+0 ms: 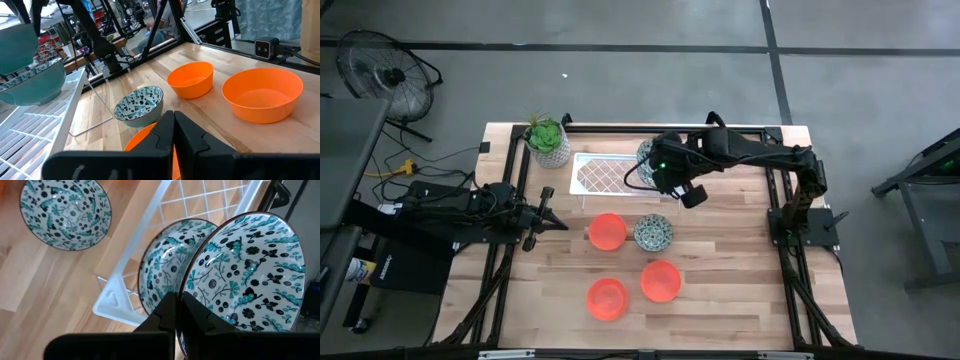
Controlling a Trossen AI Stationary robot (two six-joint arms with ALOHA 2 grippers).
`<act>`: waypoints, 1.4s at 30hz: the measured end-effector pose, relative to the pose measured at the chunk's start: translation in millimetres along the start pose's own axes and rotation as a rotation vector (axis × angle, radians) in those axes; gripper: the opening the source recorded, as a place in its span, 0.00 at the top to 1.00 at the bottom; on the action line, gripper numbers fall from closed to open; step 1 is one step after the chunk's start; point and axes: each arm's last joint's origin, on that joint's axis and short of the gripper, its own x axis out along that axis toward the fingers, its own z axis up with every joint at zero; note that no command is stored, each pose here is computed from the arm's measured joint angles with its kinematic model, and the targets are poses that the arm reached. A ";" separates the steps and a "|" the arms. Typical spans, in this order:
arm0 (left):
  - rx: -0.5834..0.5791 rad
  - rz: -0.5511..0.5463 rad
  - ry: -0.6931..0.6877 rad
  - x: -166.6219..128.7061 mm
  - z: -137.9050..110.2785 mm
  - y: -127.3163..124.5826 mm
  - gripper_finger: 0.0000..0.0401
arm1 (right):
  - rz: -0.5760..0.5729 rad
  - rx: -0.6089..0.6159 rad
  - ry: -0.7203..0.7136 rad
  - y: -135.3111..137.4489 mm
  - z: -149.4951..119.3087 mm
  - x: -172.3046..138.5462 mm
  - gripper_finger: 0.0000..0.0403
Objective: Pick & Place Mini bowls
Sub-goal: Stack the bottom white patterned bowl on the white patterned bowl on the shelf
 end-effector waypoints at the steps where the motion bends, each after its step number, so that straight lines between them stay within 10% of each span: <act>1: 0.000 0.000 0.000 0.0 0.0 0.0 1.00 | 0.000 -0.001 0.001 -0.5 -0.4 0.2 1.00; 29: 0.000 0.000 0.000 0.0 0.0 0.0 1.00 | 0.027 0.276 0.041 -4.3 9.0 29.0 1.00; 42: 0.000 0.000 0.000 0.0 0.0 0.0 1.00 | 0.072 0.163 0.036 2.7 16.2 35.4 1.00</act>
